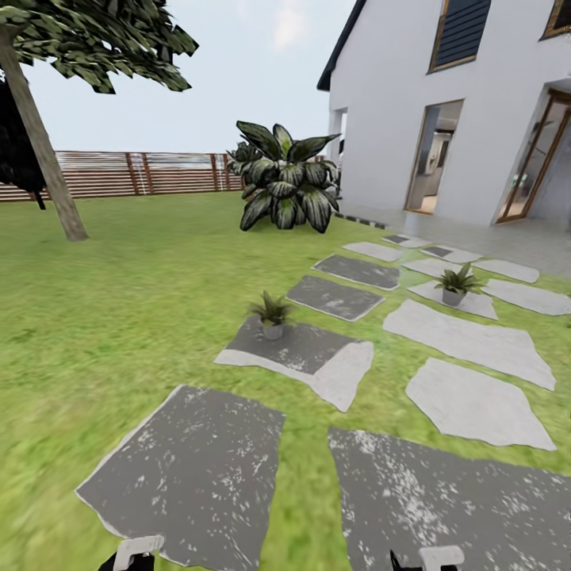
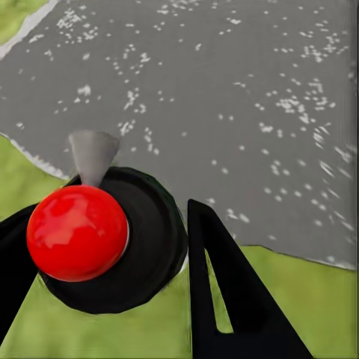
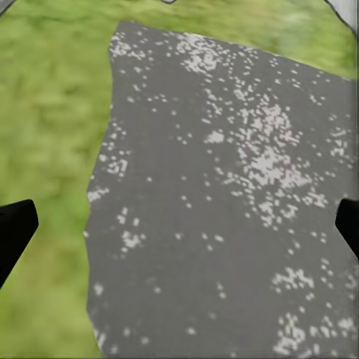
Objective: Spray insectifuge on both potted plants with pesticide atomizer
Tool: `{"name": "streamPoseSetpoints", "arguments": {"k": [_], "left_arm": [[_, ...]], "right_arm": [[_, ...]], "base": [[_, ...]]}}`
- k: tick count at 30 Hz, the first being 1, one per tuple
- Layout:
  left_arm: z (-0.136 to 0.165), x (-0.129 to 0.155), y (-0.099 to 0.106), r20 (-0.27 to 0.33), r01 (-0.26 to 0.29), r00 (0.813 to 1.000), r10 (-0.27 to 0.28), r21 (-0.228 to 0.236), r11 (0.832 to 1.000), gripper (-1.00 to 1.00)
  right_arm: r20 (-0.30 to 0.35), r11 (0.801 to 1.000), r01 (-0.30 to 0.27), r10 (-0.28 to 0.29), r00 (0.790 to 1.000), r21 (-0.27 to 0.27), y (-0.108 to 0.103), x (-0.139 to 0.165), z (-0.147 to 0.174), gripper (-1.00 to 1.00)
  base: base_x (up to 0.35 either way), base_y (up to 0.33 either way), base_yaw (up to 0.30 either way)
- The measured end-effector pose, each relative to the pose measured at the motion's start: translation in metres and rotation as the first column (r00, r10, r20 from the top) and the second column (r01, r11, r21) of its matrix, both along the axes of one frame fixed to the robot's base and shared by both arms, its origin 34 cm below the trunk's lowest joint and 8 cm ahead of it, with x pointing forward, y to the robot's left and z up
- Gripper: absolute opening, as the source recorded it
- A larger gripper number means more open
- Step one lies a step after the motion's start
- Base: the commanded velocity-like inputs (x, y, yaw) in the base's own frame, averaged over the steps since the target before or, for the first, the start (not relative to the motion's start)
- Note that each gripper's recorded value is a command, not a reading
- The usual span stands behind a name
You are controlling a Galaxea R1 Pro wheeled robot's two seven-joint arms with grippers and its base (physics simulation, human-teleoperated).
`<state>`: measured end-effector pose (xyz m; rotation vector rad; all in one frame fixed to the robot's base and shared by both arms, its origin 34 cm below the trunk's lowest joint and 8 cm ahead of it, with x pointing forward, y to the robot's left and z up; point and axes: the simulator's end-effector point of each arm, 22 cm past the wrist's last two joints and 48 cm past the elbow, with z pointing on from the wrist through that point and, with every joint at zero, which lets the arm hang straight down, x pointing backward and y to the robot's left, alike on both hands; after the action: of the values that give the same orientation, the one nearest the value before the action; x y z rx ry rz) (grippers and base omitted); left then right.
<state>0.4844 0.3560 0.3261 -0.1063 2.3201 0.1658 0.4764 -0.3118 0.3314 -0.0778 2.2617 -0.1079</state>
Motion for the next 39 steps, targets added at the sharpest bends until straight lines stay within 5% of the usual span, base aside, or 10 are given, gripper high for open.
{"name": "streamPoseSetpoints", "arguments": {"k": [39], "left_arm": [[-0.017, -0.013, 0.0, -0.046, 0.001, 0.999, -0.001, 0.0, 1.0, -1.0]], "right_arm": [[-0.047, 1.0, 0.0, 0.0, 0.999, 0.0, 0.0, -0.013, -0.017, 1.0]], "base": [[0.33, 0.0, -0.006]]}}
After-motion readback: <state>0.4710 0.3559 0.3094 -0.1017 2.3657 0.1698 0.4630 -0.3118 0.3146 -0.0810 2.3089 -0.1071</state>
